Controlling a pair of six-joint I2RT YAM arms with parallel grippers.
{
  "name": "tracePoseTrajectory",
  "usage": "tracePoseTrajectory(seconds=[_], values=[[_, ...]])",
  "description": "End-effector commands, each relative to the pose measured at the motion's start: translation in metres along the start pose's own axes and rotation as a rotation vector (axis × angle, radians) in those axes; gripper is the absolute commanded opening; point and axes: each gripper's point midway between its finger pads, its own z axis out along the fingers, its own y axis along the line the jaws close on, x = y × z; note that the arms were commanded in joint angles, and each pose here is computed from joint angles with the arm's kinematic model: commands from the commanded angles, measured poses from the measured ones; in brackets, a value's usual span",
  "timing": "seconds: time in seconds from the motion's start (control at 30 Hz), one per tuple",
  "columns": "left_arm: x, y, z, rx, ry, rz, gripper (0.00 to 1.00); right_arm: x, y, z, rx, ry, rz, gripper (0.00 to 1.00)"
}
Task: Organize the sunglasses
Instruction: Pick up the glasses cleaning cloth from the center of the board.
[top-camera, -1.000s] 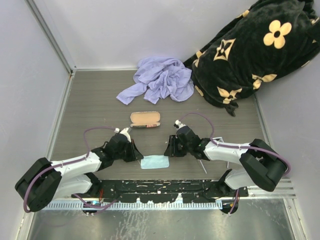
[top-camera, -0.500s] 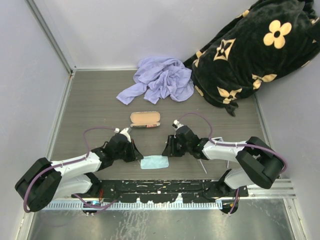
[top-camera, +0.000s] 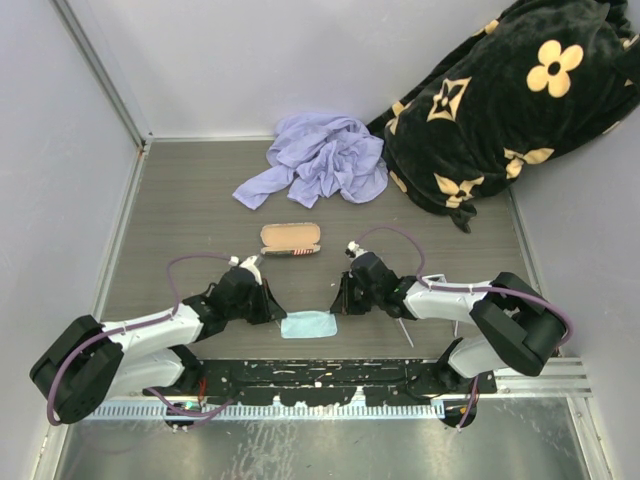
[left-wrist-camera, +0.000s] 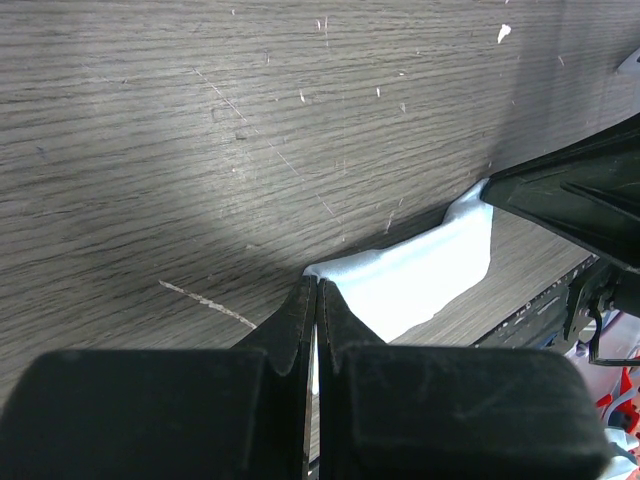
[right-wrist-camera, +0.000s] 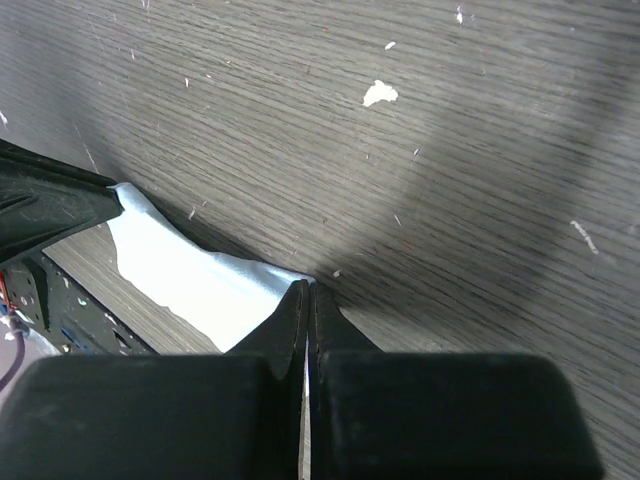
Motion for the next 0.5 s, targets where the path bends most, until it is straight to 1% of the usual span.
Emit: tracePoseTrajectory(seconds=[0.0,0.1,0.23,0.47], values=[[-0.01,-0.009,-0.002,0.021,-0.033,0.008,0.0,-0.017,0.01,-0.005,-0.023,-0.063,-0.016,0.0],[-0.015,-0.016,-0.004,0.031,-0.048,0.002,0.0,-0.024,0.016,-0.008,-0.04,-0.086,-0.024,0.0],[-0.028,-0.023,-0.01,0.036,-0.099,-0.005,0.0,-0.033,0.025,-0.011,-0.062,-0.121,-0.034,0.0],[-0.05,-0.027,-0.016,0.0,-0.181,-0.002,0.0,-0.055,0.035,-0.011,-0.062,-0.185,-0.04,0.0]])
